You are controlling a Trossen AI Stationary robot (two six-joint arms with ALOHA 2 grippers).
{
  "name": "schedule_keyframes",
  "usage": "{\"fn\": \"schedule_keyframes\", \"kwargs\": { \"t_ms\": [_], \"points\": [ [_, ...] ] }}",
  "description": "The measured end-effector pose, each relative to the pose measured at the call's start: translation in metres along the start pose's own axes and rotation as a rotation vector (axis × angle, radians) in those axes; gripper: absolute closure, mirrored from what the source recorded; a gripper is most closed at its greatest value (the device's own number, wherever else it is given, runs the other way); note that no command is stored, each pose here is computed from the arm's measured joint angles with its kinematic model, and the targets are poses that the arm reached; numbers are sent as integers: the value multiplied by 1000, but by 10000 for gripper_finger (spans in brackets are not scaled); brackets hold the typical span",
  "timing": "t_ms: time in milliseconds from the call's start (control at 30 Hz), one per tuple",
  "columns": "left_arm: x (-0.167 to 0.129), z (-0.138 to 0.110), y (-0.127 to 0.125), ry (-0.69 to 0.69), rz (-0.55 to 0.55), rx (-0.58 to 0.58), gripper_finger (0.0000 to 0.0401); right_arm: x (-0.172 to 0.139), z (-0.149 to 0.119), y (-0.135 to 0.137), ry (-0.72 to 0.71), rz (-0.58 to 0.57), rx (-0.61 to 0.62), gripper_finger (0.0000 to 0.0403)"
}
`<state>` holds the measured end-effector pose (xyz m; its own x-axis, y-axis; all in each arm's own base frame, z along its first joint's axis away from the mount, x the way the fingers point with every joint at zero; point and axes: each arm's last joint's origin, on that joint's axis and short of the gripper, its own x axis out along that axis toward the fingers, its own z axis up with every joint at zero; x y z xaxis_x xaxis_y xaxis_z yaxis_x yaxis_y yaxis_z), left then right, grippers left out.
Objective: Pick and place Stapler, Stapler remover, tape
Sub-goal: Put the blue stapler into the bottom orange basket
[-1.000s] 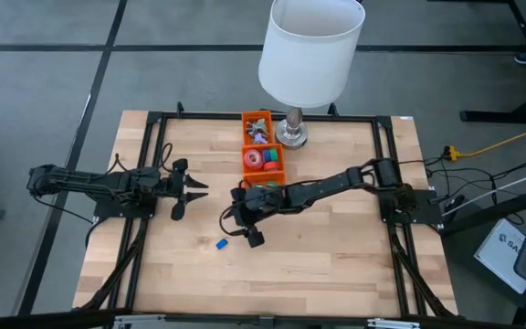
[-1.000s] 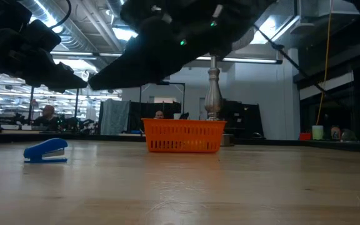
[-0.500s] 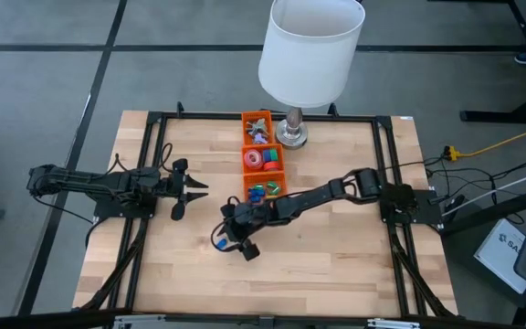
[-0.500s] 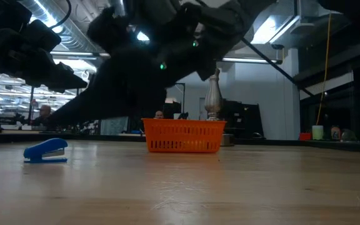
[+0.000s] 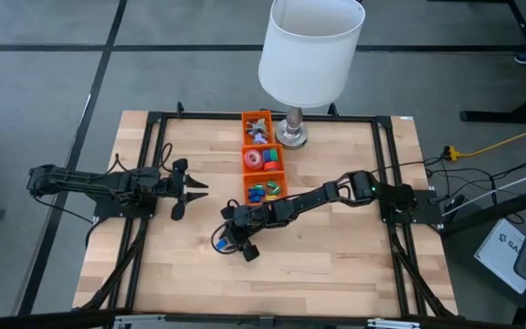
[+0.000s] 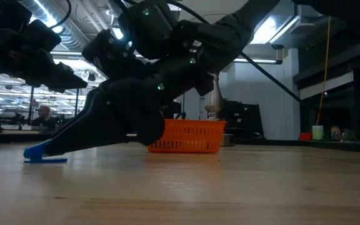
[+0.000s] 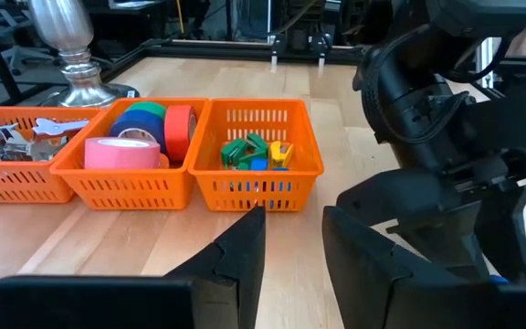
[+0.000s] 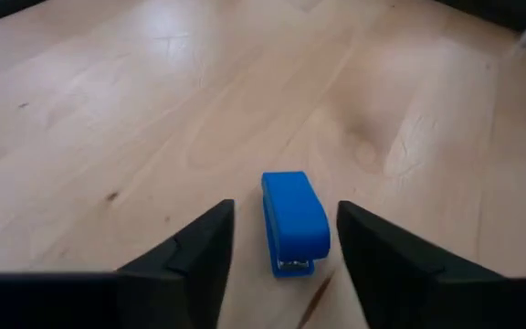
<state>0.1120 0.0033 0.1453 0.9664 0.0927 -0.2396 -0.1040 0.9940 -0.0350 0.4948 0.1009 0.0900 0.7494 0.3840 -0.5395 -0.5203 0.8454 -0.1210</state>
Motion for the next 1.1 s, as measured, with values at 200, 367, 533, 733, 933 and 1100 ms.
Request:
{"fn": "schedule_keyframes", "kwargs": {
  "t_ms": [200, 367, 533, 733, 933, 1100],
  "points": [
    [0, 0, 0, 0, 0, 0, 292, 0, 0, 0, 3, 1, -24, 290],
    [0, 0, 0, 0, 0, 0, 294, -1, -2, -2, 13, -1, -18, 331],
    [0, 0, 0, 0, 0, 0, 292, -1, -2, -3, 10, 8, -17, 331],
    [0, 0, 0, 0, 0, 0, 294, -8, 1, -9, 18, 15, -1, 331],
    [0, 0, 0, 0, 0, 0, 292, -25, 17, -20, -16, 35, 9, 331],
    [0, 0, 0, 0, 0, 0, 293, -41, 30, -23, 4, 39, 48, 331]
  ]
}}
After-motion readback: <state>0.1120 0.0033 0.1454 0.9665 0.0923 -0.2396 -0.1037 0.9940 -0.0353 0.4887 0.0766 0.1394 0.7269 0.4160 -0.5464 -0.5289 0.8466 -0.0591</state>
